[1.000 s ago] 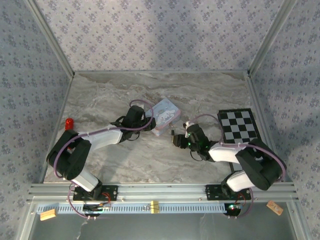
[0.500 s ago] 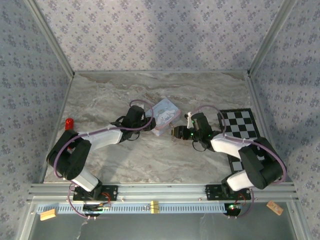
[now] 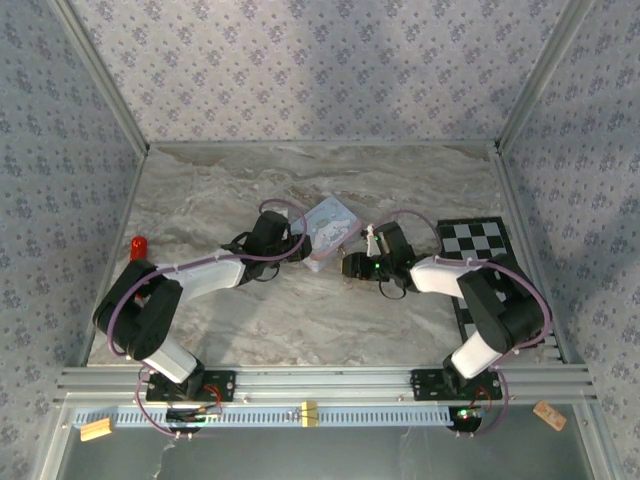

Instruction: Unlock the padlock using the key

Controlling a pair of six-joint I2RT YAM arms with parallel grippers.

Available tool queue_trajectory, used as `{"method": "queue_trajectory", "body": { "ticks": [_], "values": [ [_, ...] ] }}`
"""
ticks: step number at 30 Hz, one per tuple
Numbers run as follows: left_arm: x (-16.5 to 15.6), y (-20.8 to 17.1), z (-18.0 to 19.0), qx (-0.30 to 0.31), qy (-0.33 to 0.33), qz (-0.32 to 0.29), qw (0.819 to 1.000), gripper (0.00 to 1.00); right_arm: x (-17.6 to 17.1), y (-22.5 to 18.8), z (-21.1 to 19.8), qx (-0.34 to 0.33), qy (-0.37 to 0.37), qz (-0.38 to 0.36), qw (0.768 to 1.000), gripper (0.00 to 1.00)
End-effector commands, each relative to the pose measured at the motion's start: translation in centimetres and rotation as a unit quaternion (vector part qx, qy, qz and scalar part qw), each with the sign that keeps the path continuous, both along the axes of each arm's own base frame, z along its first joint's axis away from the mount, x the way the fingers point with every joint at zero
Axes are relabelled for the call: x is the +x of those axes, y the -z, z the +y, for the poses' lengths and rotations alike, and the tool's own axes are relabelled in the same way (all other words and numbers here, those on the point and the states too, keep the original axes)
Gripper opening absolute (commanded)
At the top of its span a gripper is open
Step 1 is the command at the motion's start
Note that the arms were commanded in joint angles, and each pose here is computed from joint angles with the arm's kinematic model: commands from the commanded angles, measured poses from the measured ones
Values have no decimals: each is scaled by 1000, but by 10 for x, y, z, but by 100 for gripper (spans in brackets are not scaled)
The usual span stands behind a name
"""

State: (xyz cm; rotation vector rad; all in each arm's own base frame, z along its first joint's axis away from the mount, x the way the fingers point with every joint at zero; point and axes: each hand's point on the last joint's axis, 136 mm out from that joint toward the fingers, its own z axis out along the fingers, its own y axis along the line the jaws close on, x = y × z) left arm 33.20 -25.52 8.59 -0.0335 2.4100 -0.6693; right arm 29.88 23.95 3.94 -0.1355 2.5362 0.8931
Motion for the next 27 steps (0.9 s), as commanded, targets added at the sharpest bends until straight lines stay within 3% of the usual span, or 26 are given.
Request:
{"method": "queue_trajectory", "body": {
  "ticks": [1,17,27],
  "values": [
    [-21,33,11,36,4,53,998,51,10,1,6,5,3,5,1000,41],
    [-23,37,16,38,-2,54,998,51,17,11,2,-11,16,11,1000,14],
    [-22,36,16,36,-5,54,998,51,18,-6,8,60,37,-3,998,6]
  ]
}}
